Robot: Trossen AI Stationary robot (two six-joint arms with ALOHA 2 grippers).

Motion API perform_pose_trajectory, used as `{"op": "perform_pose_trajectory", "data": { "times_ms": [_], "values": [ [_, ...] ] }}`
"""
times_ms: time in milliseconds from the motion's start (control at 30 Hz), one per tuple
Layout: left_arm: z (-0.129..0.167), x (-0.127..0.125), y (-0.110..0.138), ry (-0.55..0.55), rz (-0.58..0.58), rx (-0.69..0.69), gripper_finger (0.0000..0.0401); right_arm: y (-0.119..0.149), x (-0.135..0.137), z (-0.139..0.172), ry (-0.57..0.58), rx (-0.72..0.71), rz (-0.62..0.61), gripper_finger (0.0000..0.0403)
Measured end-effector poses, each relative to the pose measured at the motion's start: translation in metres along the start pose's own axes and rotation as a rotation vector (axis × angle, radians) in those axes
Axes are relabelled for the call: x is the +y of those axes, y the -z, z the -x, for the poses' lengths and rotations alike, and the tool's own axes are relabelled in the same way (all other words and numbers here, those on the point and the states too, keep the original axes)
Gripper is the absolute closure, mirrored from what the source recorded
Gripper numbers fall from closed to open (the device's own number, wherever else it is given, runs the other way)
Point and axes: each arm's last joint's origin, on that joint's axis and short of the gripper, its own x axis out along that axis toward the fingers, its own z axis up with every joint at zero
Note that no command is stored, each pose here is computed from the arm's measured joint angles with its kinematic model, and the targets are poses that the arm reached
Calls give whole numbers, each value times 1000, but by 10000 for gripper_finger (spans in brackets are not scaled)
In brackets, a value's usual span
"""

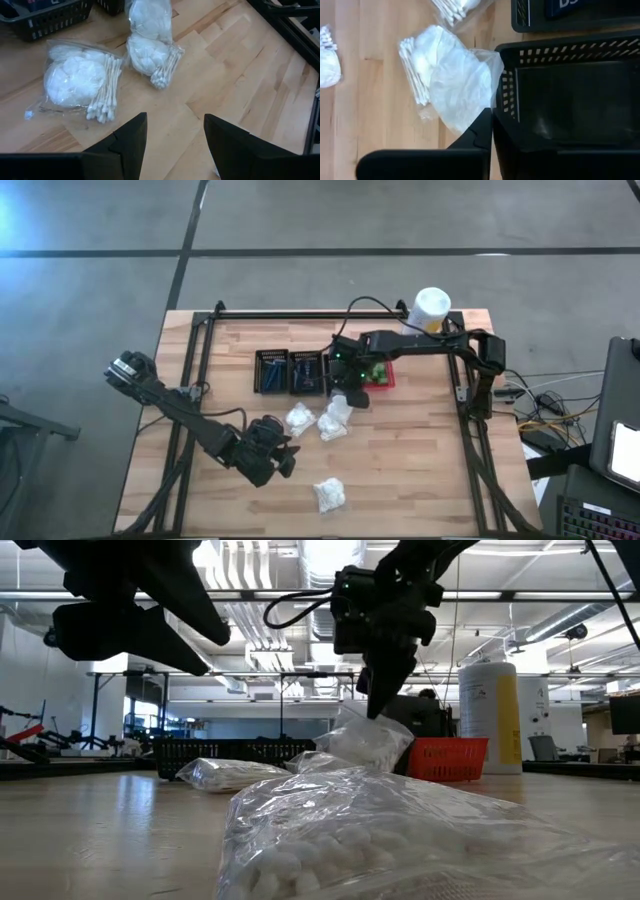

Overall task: Pick & Place Travel size toiletries
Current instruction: Put the white cotton pack into the right black bin

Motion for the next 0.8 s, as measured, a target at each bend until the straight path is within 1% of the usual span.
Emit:
{"op": "perform_pose_trajectory", "data": {
  "times_ms": [133, 267, 500, 600, 700, 800],
  "values": [
    [0, 0, 0, -4, -3, 0, 199, -3, 2, 9, 33, 26, 7, 394],
    [0, 1, 0, -7, -8, 0, 199, -11, 5, 25, 57, 33, 26, 395],
    [0, 1, -1, -11, -9, -9, 199, -29, 11, 66, 194, -28, 79, 395],
    [0, 1, -1, -12, -10, -11, 199, -35, 8, 81, 233, -62, 75, 395],
    [-1, 1, -1, -13, -9, -13, 199, -35, 5, 86, 236, -64, 30, 394],
    [-1, 1, -1, -13, -9, -13, 199, -30, 3, 79, 222, -33, 28, 389]
  ]
}}
